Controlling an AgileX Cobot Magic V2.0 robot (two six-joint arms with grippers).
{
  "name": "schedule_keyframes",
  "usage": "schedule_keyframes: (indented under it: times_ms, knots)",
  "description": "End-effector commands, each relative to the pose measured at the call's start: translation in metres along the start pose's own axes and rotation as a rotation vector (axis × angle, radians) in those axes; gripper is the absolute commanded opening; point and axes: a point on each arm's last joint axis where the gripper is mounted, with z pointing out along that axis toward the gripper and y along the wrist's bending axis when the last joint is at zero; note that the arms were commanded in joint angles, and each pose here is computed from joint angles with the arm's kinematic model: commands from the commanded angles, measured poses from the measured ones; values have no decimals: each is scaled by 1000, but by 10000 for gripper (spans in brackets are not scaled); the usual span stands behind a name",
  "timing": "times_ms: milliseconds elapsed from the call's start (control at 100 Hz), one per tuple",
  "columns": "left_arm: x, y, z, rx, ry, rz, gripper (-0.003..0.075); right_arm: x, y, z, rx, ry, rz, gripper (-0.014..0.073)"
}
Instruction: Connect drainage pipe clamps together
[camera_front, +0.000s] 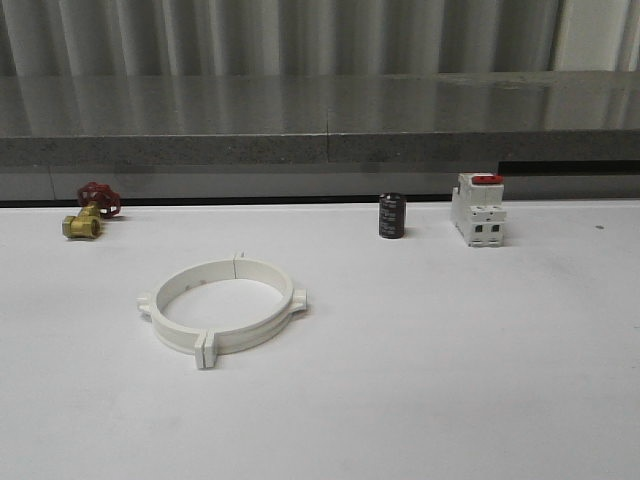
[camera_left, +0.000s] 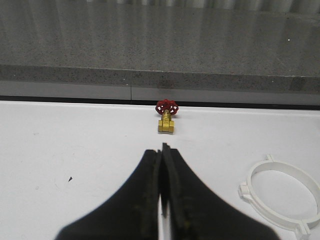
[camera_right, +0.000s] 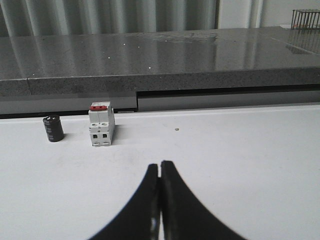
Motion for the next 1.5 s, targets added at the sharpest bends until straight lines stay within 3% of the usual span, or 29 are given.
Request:
schedule_keyframes:
  times_ms: [0,260,370,710,980,1490]
  knots:
    - [-16,0,-3,-8,-101,-9,-21,-13,1,-3,-2,-107,-9,-66]
    - [-13,0,-1,-1,-108,-8,-21,-13,1,-3,-2,-107,-9,-66]
    - [-6,-1,-7,14,-169,38,-21,-13,1,-3,-2,-107,-9,-66]
    - [56,-1,1,76,-223,65,-21,-13,1,-3,-2,-107,-9,-66]
    - [95,5,5,9,-261,49,-21,-13,1,-3,-2,-107,-9,-66]
    - [97,5,6,5,-269,59,-21,-13,1,-2,-1,-103,-9,-66]
